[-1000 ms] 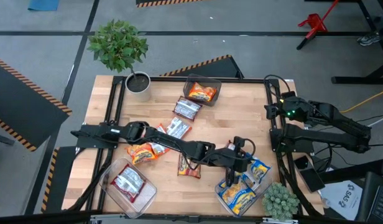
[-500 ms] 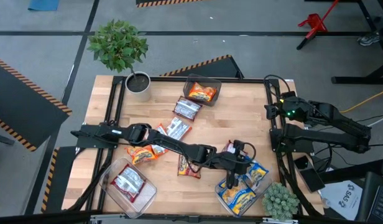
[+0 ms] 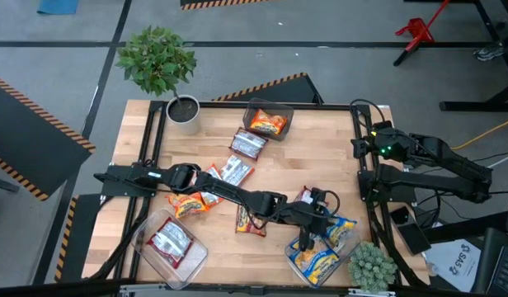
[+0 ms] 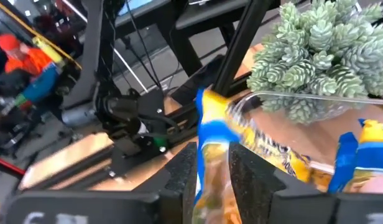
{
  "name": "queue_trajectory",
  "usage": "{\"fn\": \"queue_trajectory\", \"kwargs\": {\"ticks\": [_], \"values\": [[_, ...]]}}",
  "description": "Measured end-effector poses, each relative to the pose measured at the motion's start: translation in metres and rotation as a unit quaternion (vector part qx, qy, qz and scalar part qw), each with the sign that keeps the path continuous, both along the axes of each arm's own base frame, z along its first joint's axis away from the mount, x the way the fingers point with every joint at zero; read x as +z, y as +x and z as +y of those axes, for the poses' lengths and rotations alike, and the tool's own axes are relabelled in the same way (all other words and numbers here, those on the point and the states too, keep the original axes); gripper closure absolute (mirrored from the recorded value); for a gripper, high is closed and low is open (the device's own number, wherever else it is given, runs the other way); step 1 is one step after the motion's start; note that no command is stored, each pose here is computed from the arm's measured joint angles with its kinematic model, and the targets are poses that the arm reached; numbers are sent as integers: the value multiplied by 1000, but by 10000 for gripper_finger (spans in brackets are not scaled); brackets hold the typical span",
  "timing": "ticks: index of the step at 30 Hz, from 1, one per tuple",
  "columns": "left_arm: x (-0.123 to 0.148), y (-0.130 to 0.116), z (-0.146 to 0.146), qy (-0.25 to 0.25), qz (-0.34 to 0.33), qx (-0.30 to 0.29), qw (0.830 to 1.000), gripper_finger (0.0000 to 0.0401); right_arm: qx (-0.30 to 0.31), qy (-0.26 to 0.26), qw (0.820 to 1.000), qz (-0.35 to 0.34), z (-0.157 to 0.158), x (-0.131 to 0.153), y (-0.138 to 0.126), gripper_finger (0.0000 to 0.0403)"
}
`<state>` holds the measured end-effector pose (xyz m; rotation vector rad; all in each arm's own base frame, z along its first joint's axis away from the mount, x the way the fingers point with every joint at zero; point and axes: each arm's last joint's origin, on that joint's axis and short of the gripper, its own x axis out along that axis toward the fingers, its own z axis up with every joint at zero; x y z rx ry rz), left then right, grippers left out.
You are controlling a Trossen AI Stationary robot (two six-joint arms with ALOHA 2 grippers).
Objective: Sort Maruchan noodles
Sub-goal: Put the blue noodle pack into the right transparent bin, then put the red noodle pack into the left transparent bin
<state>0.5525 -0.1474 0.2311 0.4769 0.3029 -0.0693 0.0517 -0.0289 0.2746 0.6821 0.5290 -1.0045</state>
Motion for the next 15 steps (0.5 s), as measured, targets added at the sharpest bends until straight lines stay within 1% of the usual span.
{"fn": "queue_trajectory", "kwargs": {"ticks": [4,6,7,9,12,13,14,15], "values": [[1,0,0,27,-6,-6,1000,303,0,0,1000,0,0,0,0,123],[2,0,1,49,-10,-11,999,301,0,0,1000,0,0,0,0,123],[4,0,1,61,-10,-7,998,301,0,0,1000,0,0,0,0,123],[11,-3,0,89,-12,18,996,301,1,1,1000,0,0,0,0,123],[38,-12,2,125,-32,75,989,301,11,5,1000,1,0,0,0,123],[53,-16,5,125,-42,90,987,301,15,4,1000,3,1,0,0,123],[66,-23,10,117,-35,97,988,301,17,6,1000,3,1,0,0,123],[78,-29,16,91,-27,100,990,301,19,8,1000,3,1,0,1,123]]}}
